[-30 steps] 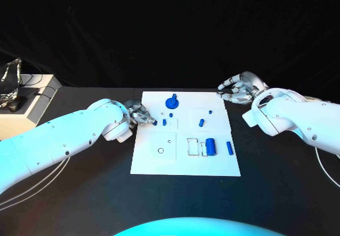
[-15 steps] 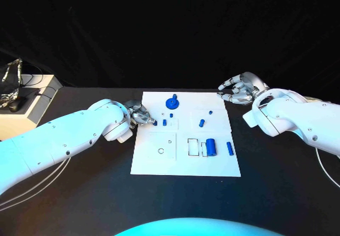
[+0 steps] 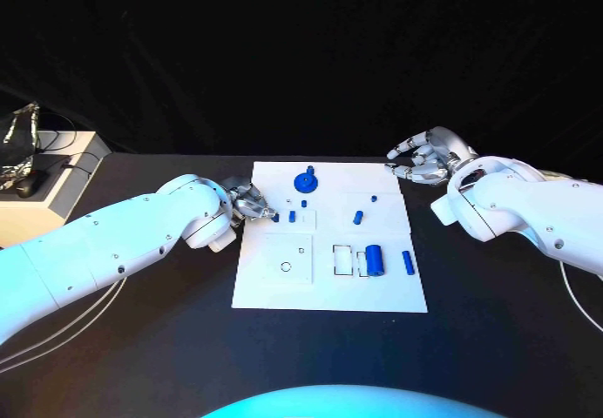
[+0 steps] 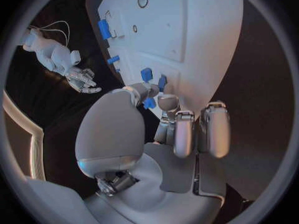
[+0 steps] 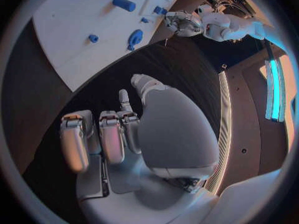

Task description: Assemble the parts on the task board

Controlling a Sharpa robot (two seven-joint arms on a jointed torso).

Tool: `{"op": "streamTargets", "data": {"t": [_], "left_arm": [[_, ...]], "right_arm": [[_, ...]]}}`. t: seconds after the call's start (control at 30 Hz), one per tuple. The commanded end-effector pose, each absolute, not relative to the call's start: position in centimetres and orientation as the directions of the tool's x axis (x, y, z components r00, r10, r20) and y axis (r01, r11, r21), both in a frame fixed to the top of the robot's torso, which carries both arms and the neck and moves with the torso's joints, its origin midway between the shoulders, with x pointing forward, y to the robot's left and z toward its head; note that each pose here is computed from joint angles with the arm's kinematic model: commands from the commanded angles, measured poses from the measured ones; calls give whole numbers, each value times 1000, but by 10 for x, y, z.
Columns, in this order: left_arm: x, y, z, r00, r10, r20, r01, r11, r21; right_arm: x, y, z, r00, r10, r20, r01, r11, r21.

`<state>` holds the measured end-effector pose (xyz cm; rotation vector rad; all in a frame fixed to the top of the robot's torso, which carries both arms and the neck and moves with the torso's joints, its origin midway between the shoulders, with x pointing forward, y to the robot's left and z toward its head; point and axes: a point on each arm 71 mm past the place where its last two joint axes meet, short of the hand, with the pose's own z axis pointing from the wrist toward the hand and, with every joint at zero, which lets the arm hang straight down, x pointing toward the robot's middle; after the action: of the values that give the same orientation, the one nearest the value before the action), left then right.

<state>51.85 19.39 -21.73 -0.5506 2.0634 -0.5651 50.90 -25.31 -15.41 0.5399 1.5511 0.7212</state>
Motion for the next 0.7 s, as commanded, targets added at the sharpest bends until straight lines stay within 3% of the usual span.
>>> {"op": "streamTargets", "data": {"t": [0.03, 0.7], "left_arm": [[513, 185, -226, -560, -545, -624, -163, 811, -561], [514, 181, -226, -558, -525, -643, -151, 826, -544]], "right_arm": [[508, -252, -154, -116, 703, -702, -86, 697, 712], [509, -251, -154, -117, 702, -703, -89, 698, 711]]}}
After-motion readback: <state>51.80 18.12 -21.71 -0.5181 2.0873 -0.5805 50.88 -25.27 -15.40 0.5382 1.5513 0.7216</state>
